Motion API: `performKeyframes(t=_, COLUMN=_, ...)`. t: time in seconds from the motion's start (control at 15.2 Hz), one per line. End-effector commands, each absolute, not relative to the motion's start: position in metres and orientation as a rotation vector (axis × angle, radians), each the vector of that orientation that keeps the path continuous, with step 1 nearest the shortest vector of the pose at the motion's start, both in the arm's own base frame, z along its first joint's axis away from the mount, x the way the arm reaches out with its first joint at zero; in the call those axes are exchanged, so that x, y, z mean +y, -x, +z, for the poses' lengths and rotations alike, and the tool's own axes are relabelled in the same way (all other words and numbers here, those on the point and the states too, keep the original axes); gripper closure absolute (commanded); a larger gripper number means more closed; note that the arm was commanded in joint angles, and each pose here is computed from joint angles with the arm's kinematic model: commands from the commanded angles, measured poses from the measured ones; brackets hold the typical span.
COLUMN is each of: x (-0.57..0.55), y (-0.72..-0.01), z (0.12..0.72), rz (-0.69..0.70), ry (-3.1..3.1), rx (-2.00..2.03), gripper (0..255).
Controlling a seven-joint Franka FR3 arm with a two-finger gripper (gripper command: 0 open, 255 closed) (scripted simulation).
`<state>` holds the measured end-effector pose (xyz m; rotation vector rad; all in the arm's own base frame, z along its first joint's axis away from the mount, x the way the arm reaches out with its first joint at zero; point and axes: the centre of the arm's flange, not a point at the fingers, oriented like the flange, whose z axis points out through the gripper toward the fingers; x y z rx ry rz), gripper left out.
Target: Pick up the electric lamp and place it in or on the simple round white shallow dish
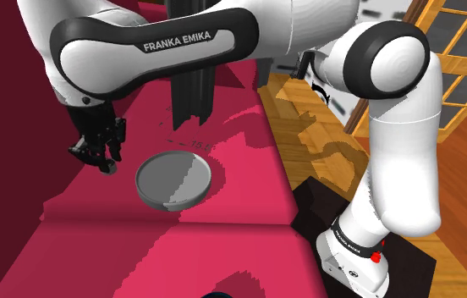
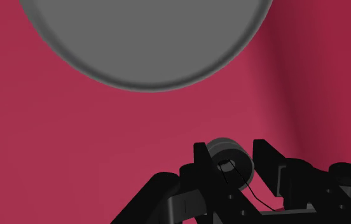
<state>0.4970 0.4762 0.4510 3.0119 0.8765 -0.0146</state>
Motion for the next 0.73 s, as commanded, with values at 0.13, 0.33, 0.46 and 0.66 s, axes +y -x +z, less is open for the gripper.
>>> performKeyframes(t=0.13, x=0.476, y=-0.496, z=0.472, rz=-0.015, ry=-3.012, rx=0.876, gripper=255)
performKeyframes(t=0.33, x=0.476, y=-0.496, z=0.487, rz=-0.015, ry=-3.012, rx=0.876, gripper=255)
performKeyframes(t=0.46, x=0.476, y=-0.496, z=0.498, rz=-0.015, ry=-3.012, rx=0.876, gripper=255)
performKeyframes(t=0.66, x=0.476, y=-0.496, z=0.514, rz=-0.015, ry=-3.012, rx=0.876, gripper=255)
